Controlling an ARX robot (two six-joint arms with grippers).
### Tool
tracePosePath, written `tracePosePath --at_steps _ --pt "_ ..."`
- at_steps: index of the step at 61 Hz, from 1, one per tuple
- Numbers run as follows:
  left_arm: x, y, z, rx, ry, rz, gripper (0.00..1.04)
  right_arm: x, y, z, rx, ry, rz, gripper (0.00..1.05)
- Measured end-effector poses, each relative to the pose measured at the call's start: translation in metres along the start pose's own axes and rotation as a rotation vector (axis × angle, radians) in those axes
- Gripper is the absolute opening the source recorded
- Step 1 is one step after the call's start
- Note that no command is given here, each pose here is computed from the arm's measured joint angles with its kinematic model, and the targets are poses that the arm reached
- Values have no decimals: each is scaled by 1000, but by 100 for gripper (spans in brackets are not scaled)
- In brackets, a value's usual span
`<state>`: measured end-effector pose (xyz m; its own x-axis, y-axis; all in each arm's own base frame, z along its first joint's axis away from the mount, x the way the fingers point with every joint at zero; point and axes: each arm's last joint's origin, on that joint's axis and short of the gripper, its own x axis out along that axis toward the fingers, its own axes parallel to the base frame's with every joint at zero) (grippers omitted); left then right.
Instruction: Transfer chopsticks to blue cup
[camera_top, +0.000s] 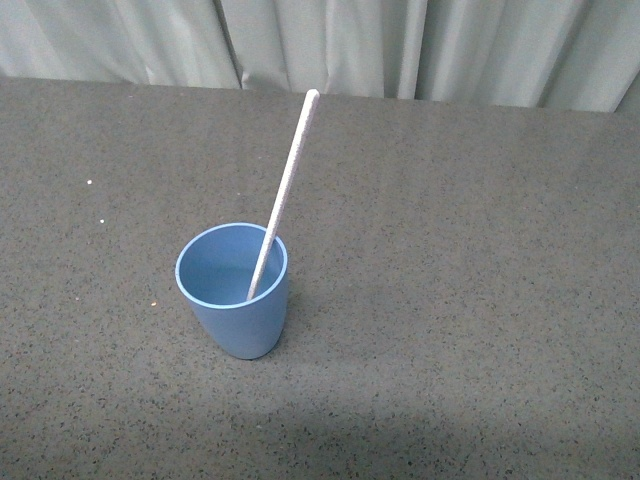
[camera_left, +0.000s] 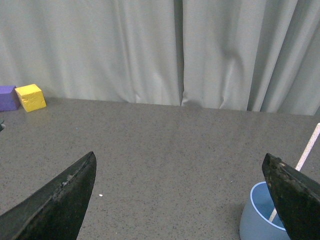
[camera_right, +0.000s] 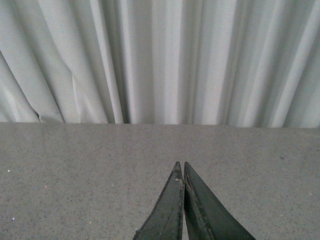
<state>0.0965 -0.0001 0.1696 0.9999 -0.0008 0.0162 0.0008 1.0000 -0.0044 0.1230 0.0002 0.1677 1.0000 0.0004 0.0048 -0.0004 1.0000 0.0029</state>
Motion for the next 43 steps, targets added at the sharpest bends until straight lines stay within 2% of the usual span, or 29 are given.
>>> tracePosePath --at_steps 43 --pt "0 0 0 0 0 0 98 -19 0 -2 0 18 0 1"
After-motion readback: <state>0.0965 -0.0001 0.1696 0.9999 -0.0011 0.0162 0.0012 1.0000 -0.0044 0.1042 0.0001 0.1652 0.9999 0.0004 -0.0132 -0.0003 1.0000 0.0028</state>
